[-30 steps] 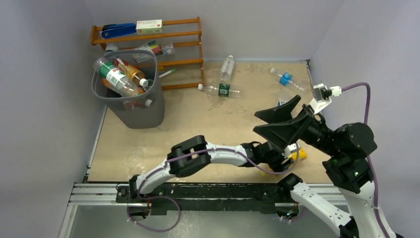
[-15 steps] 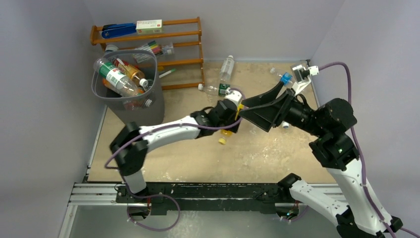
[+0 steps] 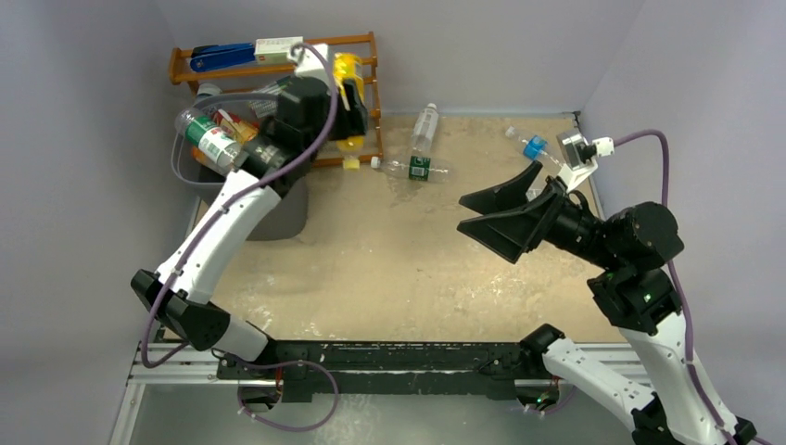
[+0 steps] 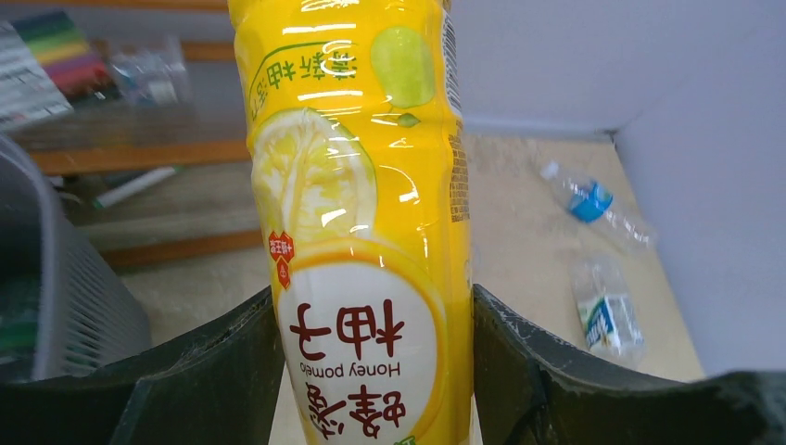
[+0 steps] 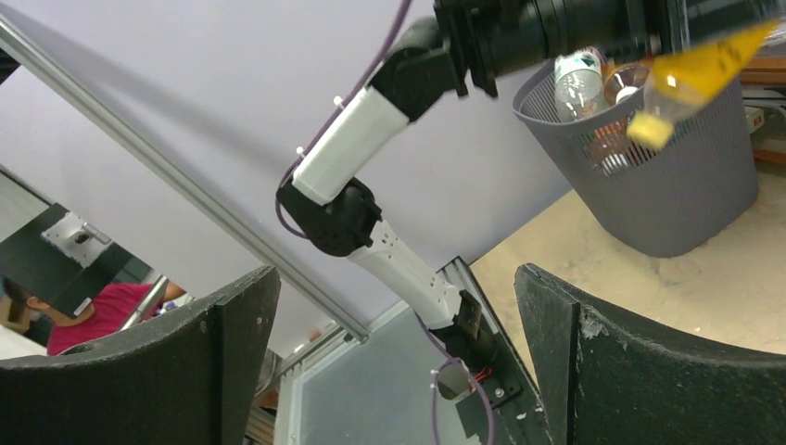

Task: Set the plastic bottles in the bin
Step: Place the plastic bottle in the trash bin, then pick up the plastic bottle at the center of the board, then place the plastic bottle in the trash bin.

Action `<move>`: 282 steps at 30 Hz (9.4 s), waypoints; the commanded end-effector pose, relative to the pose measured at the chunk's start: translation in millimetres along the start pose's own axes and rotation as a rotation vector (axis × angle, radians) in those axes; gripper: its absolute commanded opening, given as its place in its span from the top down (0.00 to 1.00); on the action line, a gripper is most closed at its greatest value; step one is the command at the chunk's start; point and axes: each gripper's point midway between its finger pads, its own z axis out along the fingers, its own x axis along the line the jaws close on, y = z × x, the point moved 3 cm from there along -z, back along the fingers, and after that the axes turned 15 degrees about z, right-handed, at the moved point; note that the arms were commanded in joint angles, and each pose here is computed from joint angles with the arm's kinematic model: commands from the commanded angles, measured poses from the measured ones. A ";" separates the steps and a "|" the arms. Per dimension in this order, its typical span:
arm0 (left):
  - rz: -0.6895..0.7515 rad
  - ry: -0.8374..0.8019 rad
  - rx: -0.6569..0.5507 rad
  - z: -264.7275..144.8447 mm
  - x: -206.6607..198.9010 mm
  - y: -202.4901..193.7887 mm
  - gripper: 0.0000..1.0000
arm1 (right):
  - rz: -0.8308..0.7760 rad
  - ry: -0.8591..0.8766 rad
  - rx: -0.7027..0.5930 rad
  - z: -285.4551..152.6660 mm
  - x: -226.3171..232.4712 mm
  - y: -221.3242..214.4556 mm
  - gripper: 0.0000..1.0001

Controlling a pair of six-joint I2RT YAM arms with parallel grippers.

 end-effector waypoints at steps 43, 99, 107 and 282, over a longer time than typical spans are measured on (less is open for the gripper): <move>0.042 0.743 -0.540 15.3 245.4 47.3 0.43 | 0.083 -0.089 0.067 10.3 -48.5 -20.5 0.00; -0.278 -0.025 -0.023 -65.2 27.6 -73.0 0.05 | 0.133 -0.447 -0.030 16.2 -136.4 -17.8 0.00; -0.215 -0.150 0.117 -88.6 -9.1 -125.8 0.05 | -0.014 -1.248 -0.151 -42.6 -264.1 25.6 0.00; 0.073 0.788 -0.495 -76.1 201.4 116.3 0.60 | -0.140 -0.320 0.383 125.4 -131.5 -57.9 0.00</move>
